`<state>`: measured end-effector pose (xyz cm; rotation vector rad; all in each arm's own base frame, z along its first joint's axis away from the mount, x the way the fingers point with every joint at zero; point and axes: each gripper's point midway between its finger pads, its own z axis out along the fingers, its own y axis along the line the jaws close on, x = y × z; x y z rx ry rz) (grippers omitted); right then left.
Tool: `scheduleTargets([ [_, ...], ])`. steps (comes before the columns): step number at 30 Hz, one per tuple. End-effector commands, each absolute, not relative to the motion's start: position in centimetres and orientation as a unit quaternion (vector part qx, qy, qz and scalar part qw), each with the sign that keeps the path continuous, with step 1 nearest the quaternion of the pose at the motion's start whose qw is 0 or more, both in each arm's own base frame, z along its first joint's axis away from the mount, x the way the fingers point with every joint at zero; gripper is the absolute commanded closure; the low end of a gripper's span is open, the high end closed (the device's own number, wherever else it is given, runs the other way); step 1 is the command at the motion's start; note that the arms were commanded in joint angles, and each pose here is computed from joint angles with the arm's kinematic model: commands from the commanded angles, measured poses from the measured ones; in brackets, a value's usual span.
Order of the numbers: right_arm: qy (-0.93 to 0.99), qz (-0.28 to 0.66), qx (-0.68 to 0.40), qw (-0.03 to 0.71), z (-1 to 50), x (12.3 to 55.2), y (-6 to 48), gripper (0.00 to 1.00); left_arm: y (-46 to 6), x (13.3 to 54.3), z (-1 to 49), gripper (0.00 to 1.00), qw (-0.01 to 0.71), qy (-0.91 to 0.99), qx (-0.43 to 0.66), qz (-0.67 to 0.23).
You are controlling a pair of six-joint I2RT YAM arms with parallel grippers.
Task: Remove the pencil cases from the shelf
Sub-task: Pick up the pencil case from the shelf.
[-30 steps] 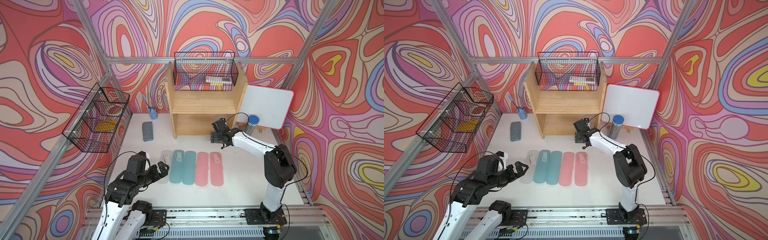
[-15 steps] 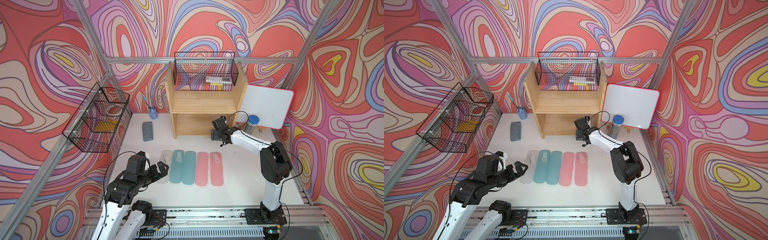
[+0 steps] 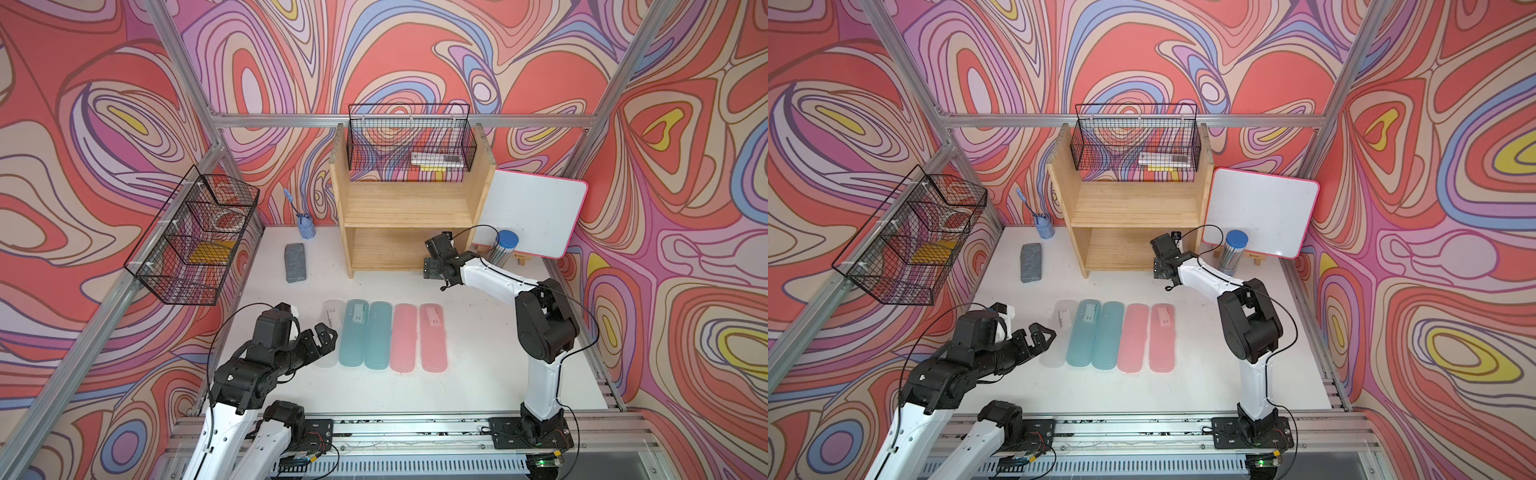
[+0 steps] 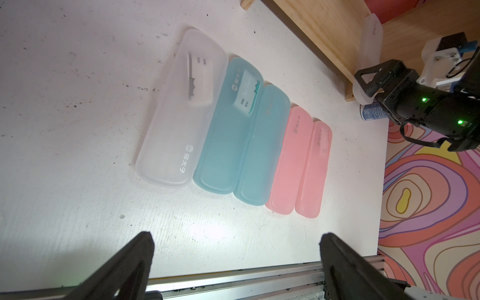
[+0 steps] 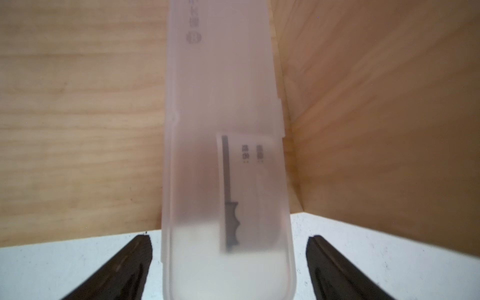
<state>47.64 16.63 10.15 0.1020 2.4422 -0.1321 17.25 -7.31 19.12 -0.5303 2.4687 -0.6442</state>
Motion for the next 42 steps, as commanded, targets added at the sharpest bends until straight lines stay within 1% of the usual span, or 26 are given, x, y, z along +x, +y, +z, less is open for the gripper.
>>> scheduleTargets([
  [1, 0.938, -0.043, 0.038, 0.341, 9.6, 48.7, 17.1, 0.06, -6.9, 17.3, 19.8, 0.01, 0.271, 0.913, -0.2, -0.231],
  [10, 0.941, -0.033, 0.037, 0.336, 9.3, 49.4, 17.8, 0.07, -6.9, 17.4, 19.8, 0.01, 0.271, 0.913, -0.201, -0.23],
  [19, 0.942, -0.052, 0.051, 0.329, 8.9, 50.2, 17.6, 0.07, -6.9, 17.4, 19.7, 0.01, 0.27, 0.913, -0.201, -0.23],
  [27, 0.943, -0.063, 0.063, 0.321, 8.2, 51.0, 17.6, 0.12, -6.7, 17.1, 19.8, 0.01, 0.27, 0.914, -0.204, -0.225],
  [33, 0.946, -0.062, 0.071, 0.311, 7.6, 51.1, 17.5, 0.19, -6.6, 17.0, 19.7, 0.01, 0.27, 0.913, -0.208, -0.224],
  [40, 0.948, -0.037, 0.069, 0.309, 7.7, 50.6, 18.1, 0.33, -6.5, 16.9, 19.7, 0.01, 0.272, 0.911, -0.212, -0.226],
  [42, 0.947, -0.029, 0.069, 0.312, 8.0, 50.4, 18.2, 0.34, -6.6, 16.9, 19.6, 0.01, 0.272, 0.911, -0.213, -0.227],
])
